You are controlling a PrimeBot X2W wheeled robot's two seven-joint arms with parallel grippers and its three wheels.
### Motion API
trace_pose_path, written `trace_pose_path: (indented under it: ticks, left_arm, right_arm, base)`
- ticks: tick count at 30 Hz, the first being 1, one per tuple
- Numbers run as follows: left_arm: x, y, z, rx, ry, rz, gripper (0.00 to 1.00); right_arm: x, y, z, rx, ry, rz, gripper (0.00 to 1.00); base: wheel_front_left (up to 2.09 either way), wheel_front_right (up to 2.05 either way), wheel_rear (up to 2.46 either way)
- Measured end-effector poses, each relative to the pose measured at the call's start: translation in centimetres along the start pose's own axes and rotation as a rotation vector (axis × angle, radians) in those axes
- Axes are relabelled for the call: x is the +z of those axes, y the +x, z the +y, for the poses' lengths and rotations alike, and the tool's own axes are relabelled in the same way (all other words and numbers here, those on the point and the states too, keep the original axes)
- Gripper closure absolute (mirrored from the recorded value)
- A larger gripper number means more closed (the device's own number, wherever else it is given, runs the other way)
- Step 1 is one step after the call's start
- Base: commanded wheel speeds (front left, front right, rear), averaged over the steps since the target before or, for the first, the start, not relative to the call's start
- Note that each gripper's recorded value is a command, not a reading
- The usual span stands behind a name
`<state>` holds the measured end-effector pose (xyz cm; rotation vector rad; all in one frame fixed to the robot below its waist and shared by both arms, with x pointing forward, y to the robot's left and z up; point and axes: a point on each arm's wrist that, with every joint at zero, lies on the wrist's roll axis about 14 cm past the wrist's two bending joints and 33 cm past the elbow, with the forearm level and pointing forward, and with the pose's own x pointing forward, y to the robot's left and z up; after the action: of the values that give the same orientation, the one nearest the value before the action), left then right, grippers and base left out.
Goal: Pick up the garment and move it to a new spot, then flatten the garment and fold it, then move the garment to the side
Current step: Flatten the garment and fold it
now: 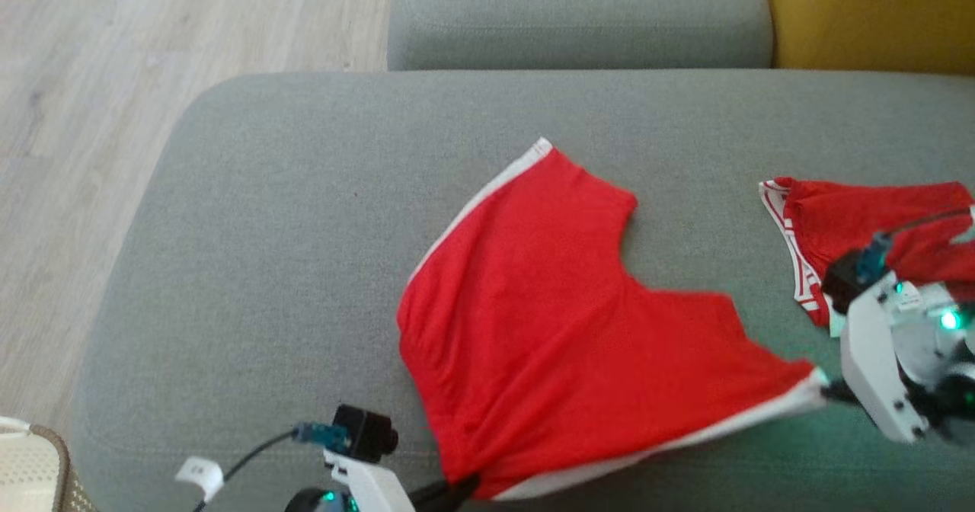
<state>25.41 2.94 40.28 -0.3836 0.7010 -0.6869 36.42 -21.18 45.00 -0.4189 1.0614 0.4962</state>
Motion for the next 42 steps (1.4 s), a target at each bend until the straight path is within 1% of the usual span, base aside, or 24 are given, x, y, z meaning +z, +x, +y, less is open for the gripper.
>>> trace_pose_path:
  ticks: [3, 5, 11, 14, 19, 22, 27, 32, 34, 38, 42]
  left_arm:
    - [-0.3, -0.6, -0.9, -0.01, -0.019, -0.012, 1.0]
    - [-0.3, -0.8, -1.5, -0.022, -0.039, -0.015, 1.0]
    - [1.0, -1.6, -2.5, -0.04, -0.072, -0.063, 1.0]
    - [2.3, -1.9, -2.5, -0.043, -0.109, -0.107, 1.0]
    - [5.0, -2.4, -1.8, -0.036, -0.134, -0.17, 1.0]
    - [7.0, -2.7, -1.2, -0.033, -0.156, -0.221, 1.0]
    - [9.9, -2.8, -0.1, -0.021, -0.183, -0.289, 1.0]
    - [11.0, -2.1, 1.4, 0.006, -0.208, -0.302, 1.0]
    - [11.1, -1.8, 2.0, 0.013, -0.225, -0.305, 1.0]
    - [10.8, -1.4, 3.4, 0.041, -0.292, -0.302, 1.0]
    - [10.1, -1.2, 5.2, 0.089, -0.331, -0.288, 1.0]
  right_arm:
    - [-1.1, -0.5, 1.2, 0.056, 0.022, 0.032, 1.0]
    - [-1.0, -0.9, 1.4, 0.074, 0.031, 0.03, 1.0]
    - [2.4, -1.8, 1.0, 0.082, 0.035, -0.071, 1.0]
    - [4.9, -1.6, 1.4, 0.098, 0.024, -0.12, 1.0]
    - [11.8, -1.8, 1.7, 0.115, 0.002, -0.258, 1.0]
    - [15.4, -1.6, 1.4, 0.112, -0.003, -0.315, 1.0]
    - [20.1, 0.1, 1.1, 0.117, 0.004, -0.358, 1.0]
    - [23.6, 2.8, 2.1, 0.143, -0.006, -0.364, 1.0]
    - [24.6, 4.0, 2.4, 0.145, -0.015, -0.358, 1.0]
    - [26.4, 6.0, 2.1, 0.133, -0.014, -0.359, 1.0]
    - [27.2, 8.2, 2.3, 0.122, -0.033, -0.343, 1.0]
  base:
    - [0.0, 0.0, 0.0]
    - [0.0, 0.0, 0.0]
    - [0.0, 0.0, 0.0]
    - [0.0, 0.0, 0.0]
    - [0.0, 0.0, 0.0]
    - [0.0, 0.0, 0.0]
    - [0.0, 0.0, 0.0]
    - [0.0, 0.0, 0.0]
    - [0.0, 0.0, 0.0]
    - [0.0, 0.0, 0.0]
    - [0.0, 0.0, 0.0]
